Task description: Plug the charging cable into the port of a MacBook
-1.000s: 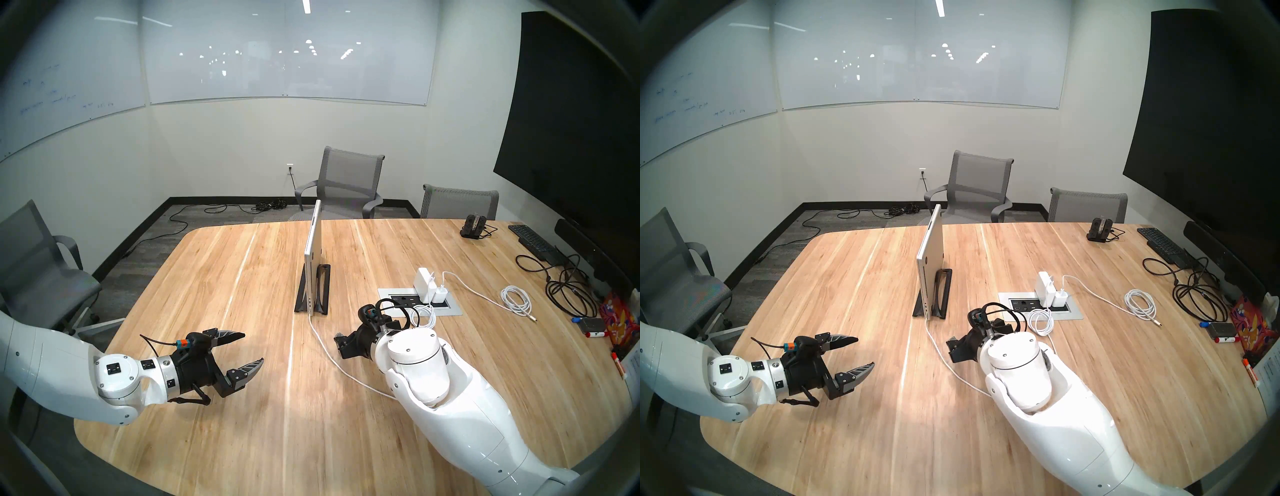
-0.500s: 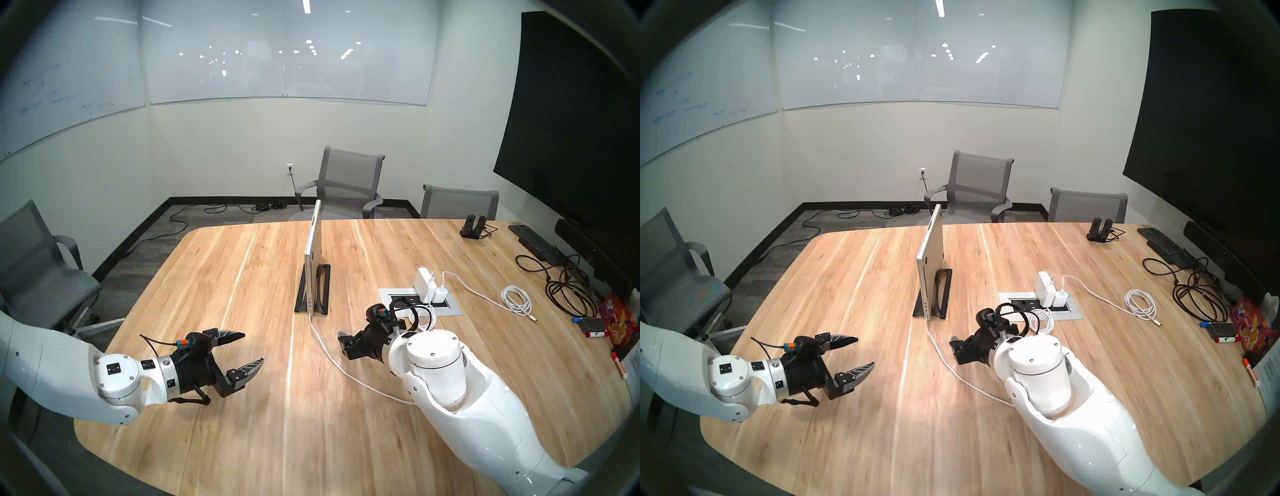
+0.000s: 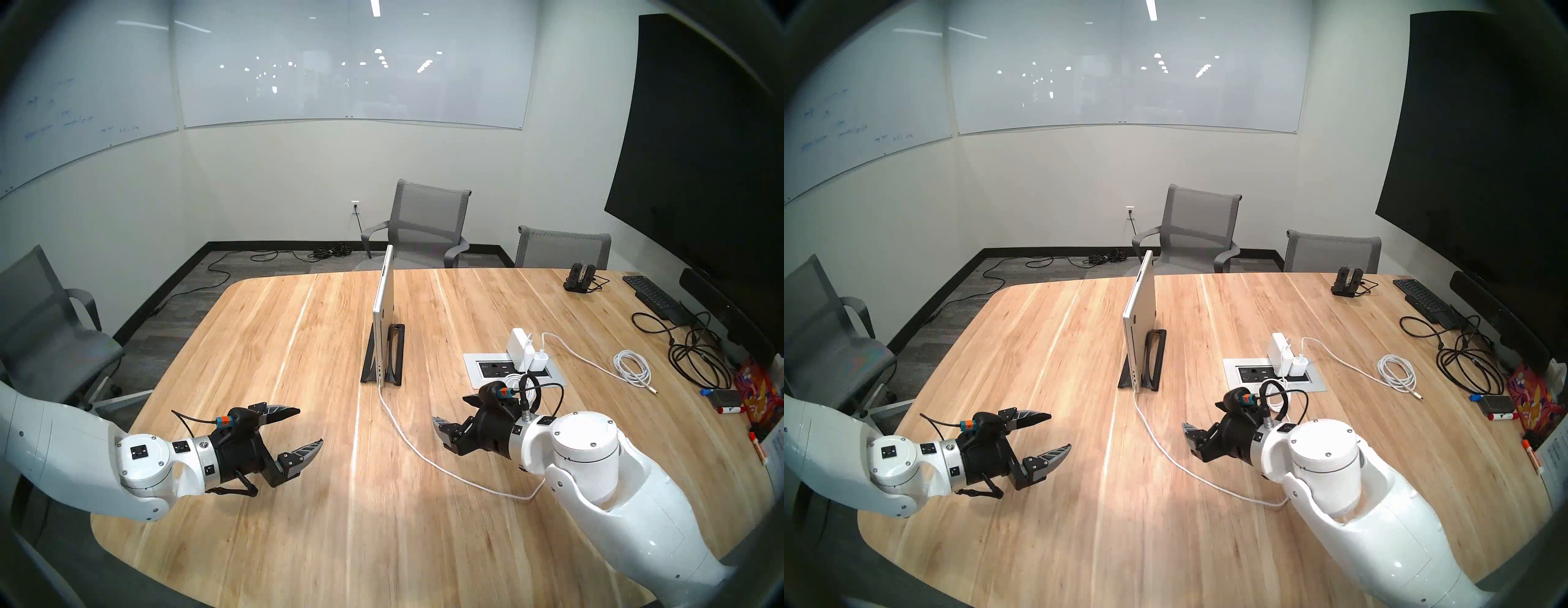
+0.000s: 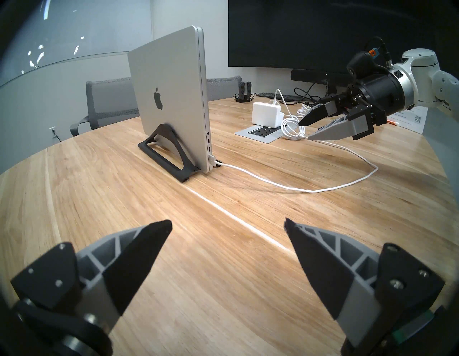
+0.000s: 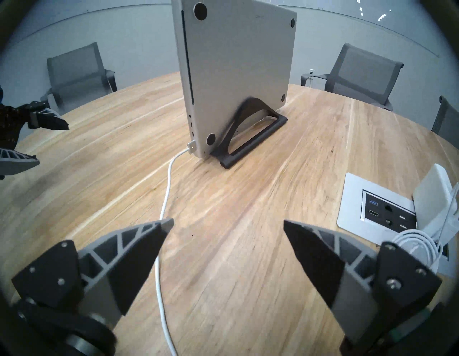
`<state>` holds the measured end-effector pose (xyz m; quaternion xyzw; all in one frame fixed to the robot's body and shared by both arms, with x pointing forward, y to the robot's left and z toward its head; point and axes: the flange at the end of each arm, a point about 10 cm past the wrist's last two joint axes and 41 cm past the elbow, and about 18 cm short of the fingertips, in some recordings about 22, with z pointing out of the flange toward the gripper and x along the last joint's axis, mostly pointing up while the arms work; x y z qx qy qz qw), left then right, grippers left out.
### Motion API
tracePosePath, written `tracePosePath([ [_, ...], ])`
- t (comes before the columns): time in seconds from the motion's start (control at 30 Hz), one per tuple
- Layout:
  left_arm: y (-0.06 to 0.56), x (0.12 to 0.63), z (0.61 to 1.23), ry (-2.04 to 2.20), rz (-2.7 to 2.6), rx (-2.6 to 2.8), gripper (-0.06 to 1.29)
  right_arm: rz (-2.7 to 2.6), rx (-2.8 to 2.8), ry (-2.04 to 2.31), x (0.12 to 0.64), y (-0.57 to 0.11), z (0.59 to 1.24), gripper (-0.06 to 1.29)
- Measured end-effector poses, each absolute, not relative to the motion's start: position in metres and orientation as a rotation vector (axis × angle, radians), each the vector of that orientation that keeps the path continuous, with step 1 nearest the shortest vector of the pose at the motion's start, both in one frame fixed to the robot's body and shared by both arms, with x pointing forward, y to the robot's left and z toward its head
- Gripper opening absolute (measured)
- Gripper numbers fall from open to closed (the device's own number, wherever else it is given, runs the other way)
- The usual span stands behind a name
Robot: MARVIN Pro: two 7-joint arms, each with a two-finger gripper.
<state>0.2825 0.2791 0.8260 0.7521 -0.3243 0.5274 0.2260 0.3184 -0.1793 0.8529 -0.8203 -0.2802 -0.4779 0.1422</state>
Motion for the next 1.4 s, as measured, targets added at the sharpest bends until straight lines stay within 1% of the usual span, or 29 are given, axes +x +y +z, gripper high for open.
tracePosePath([
  [1.4,0.2791,0.2826,0.8260,-0.894,1.455,2.073,1.21,-1.377,-2.344,-0.834,0.3126,-0.1878,0.8492,1.19],
])
